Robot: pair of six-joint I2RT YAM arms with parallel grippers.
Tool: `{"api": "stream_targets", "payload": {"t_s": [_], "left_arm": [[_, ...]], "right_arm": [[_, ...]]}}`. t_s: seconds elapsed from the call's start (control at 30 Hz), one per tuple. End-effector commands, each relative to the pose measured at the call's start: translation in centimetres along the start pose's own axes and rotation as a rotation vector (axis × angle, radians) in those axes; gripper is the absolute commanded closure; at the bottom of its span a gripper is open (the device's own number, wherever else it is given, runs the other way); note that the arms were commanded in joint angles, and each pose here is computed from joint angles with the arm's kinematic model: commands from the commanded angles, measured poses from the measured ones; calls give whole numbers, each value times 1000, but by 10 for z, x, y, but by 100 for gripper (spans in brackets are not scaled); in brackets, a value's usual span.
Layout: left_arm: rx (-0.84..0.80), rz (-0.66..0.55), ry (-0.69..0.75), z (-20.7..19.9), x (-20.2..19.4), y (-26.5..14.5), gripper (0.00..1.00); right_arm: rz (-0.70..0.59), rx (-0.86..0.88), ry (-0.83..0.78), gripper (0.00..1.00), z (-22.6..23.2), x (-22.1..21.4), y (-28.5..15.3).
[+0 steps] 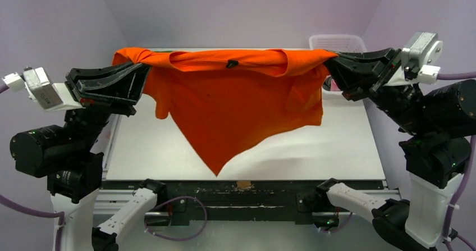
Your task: Fold and stack the t-shirts
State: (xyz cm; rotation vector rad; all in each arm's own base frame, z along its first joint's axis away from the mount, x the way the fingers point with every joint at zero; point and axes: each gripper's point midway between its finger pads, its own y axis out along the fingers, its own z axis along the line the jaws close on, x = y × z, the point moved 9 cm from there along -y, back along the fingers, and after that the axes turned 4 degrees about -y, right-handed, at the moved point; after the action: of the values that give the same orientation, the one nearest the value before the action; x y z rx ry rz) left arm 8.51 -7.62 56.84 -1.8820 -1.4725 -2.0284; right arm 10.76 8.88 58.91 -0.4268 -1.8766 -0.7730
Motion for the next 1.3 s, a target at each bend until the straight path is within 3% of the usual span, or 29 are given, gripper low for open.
{"api": "stream_targets", "payload": {"t_s": [0.0,0.2,0.3,0.43,0.5,0.57,0.6,0.63,0.67,0.73,0.97,1.13,1.27], "left_arm": [[31,37,24,11,0,18,100],[337,209,-52,75,-55,50,100],[566,383,-91,129,-122,59,100],[940,629,-60,206,-216,50,100],[1071,796,-75,248,-274,42,86],[1161,905,-133,280,-311,39,90],[1187,944,-170,294,-328,36,80],[1178,967,-217,304,-339,36,62],[1175,988,-265,310,-348,36,42],[1139,989,-312,310,-352,39,4],[969,987,-417,289,-356,39,0],[848,1056,-555,279,-389,42,0],[752,1122,-703,273,-428,43,0]], "right_arm": [[97,-68,28,100,-12,-19,19],[309,-348,4,100,-47,-80,58],[472,-447,19,100,-61,-147,79],[674,-438,194,100,-91,-259,101],[758,-460,214,100,-106,-316,116],[799,-463,225,84,-118,-366,138],[837,-460,236,72,-123,-395,146],[871,-484,262,54,-129,-415,155],[919,-501,281,27,-132,-431,161],[1033,-502,307,17,-133,-453,162],[1000,-568,370,12,-108,-447,126],[1089,-625,494,10,-71,-454,82],[1183,-527,557,19,-32,-476,56]]}}
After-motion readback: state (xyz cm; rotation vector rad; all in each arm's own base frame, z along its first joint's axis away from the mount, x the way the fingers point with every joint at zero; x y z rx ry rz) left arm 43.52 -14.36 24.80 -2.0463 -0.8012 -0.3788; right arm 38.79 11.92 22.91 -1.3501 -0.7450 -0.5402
